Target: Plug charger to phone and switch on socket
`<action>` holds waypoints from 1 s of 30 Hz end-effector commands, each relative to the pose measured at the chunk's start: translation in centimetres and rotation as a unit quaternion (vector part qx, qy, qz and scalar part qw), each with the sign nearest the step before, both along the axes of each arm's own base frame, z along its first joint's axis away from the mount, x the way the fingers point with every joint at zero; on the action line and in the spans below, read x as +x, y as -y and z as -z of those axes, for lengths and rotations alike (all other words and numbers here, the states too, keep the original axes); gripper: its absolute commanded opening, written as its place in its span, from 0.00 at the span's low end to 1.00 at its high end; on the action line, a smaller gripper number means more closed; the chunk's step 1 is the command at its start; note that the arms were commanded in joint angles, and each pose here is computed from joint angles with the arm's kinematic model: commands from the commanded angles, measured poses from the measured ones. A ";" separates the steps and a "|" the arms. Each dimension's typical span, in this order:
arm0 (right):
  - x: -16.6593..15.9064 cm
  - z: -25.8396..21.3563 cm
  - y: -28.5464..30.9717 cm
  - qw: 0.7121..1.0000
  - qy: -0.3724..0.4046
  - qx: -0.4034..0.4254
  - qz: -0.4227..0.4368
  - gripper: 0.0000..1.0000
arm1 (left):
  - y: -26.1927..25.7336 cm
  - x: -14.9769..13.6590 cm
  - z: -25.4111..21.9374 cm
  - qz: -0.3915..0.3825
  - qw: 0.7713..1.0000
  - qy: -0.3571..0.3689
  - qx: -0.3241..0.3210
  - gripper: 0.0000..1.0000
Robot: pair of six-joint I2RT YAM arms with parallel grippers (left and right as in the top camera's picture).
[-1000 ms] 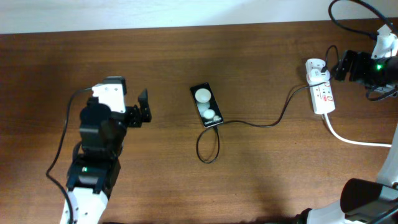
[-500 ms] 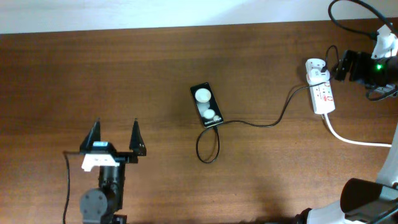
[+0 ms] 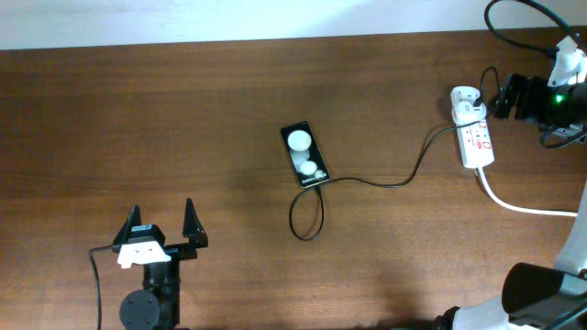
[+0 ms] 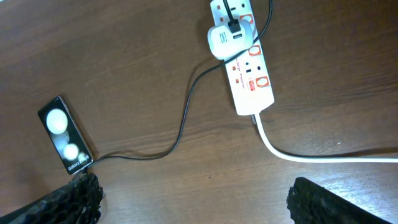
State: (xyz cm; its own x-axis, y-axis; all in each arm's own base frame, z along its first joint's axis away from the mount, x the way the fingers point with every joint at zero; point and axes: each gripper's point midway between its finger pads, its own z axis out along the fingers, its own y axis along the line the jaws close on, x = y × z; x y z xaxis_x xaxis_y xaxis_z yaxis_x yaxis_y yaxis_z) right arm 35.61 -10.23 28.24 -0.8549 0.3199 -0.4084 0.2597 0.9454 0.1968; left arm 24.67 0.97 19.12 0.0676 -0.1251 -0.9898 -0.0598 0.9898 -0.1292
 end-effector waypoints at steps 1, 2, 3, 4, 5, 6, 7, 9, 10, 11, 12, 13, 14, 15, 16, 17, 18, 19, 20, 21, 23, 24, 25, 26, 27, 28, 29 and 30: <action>-0.1 0.0 -0.1 1.000 -0.001 0.000 0.002 0.99 | 0.0 -0.1 0.4 0.002 1.000 -0.006 -0.010 0.99; 0.0 0.0 -0.1 1.000 -0.001 0.000 0.002 0.99 | 0.1 0.0 1.2 0.005 1.000 -0.022 -0.010 0.99; -0.1 0.0 -0.1 1.000 -0.001 0.000 0.002 0.99 | 0.1 0.0 2.0 0.005 0.999 -0.038 -0.009 0.99; 0.0 0.0 -0.1 1.000 -0.001 0.000 0.002 0.99 | 0.3 -0.1 2.9 0.011 0.998 -0.057 -0.009 0.99; 0.0 0.0 -0.1 1.000 -0.001 0.000 0.002 0.99 | 0.4 -0.1 3.2 0.014 0.998 -0.064 -0.009 0.99; 0.0 0.0 -0.1 1.000 -0.001 0.000 0.002 0.99 | 0.6 -0.1 3.4 0.019 0.997 -0.068 -0.009 0.99; -0.1 0.0 -0.1 1.000 -0.001 0.000 0.002 0.99 | 0.7 -0.1 3.4 0.024 0.997 -0.068 -0.009 0.99; -0.1 0.0 -0.1 1.000 -0.001 0.000 0.002 0.99 | 1.1 -0.1 3.5 0.033 0.997 -0.070 -0.007 0.99; 0.0 0.0 -0.1 1.000 -0.001 0.000 0.002 0.99 | 1.1 -0.1 3.5 0.033 0.997 -0.070 -0.007 0.99; 0.0 0.0 -0.1 1.000 -0.001 0.000 0.002 0.99 | 1.2 -0.1 3.5 0.037 0.997 -0.070 0.011 0.99; 0.0 0.0 -0.1 1.000 -0.001 0.000 0.002 0.99 | 1.5 -0.1 3.5 0.045 0.995 -0.071 0.046 0.99; 0.0 0.0 -0.1 1.000 -0.001 0.000 0.002 0.99 | 1.5 -0.1 3.5 0.045 0.994 -0.071 0.073 0.99; -0.1 0.0 -0.1 1.000 -0.001 0.000 0.002 0.99 | 1.5 -0.1 3.5 0.045 0.992 -0.072 0.097 0.99; 0.0 0.0 -0.1 1.000 -0.001 0.000 0.002 0.99 | 1.4 -0.1 3.5 0.045 0.990 -0.072 0.112 0.99; -0.1 0.0 -0.1 1.000 -0.001 0.000 0.002 0.99 | 1.4 -0.1 3.5 0.044 0.989 -0.073 0.119 0.99; 0.0 0.0 -0.1 1.000 -0.001 0.000 0.002 0.99 | 1.4 -0.1 3.5 0.044 0.989 -0.073 0.118 0.99; -0.1 0.0 -0.1 1.000 -0.001 0.000 0.002 0.99 | 1.4 -0.1 3.5 0.045 0.989 -0.073 0.118 0.99; -0.1 0.0 -0.1 1.000 -0.001 0.000 0.002 0.99 | 1.4 -0.1 3.5 0.043 0.989 -0.072 0.118 0.99; 0.0 0.0 -0.1 1.000 -0.001 0.000 0.002 0.99 | 1.3 -0.1 3.5 0.042 0.990 -0.072 0.118 0.99; -0.1 0.0 -0.1 1.000 -0.001 0.000 0.002 0.99 | 1.3 -0.1 3.5 0.042 0.989 -0.072 0.118 0.99; 0.0 0.0 -0.1 1.000 -0.001 0.000 0.002 0.99 | 1.3 -0.1 3.5 0.042 0.989 -0.072 0.118 0.99; 0.0 0.0 -0.1 1.000 -0.001 0.000 0.002 0.99 | 1.3 -0.1 3.5 0.042 0.989 -0.073 0.118 0.99; -0.1 0.0 -0.1 1.000 -0.001 0.000 0.002 0.99 | 1.3 -0.1 3.5 0.042 0.989 -0.073 0.118 0.99; 0.0 0.0 -0.1 1.000 -0.001 0.000 0.002 0.99 | 1.3 -0.1 3.5 0.042 0.989 -0.073 0.118 0.99; 0.0 0.0 -0.1 1.000 -0.001 0.000 0.002 0.99 | 1.3 -0.1 3.5 0.042 0.989 -0.073 0.118 0.99; 0.0 0.0 -0.1 1.000 -0.001 0.000 0.002 0.99 | 1.3 -0.1 3.5 0.042 0.989 -0.073 0.118 0.99; -0.1 0.0 -0.1 1.000 -0.001 0.000 0.002 0.99 | 1.3 -0.1 3.5 0.042 0.989 -0.073 0.118 0.99; -0.1 0.0 -0.1 1.000 -0.001 0.000 0.002 0.99 | 1.3 -0.1 3.5 0.042 0.989 -0.073 0.118 0.99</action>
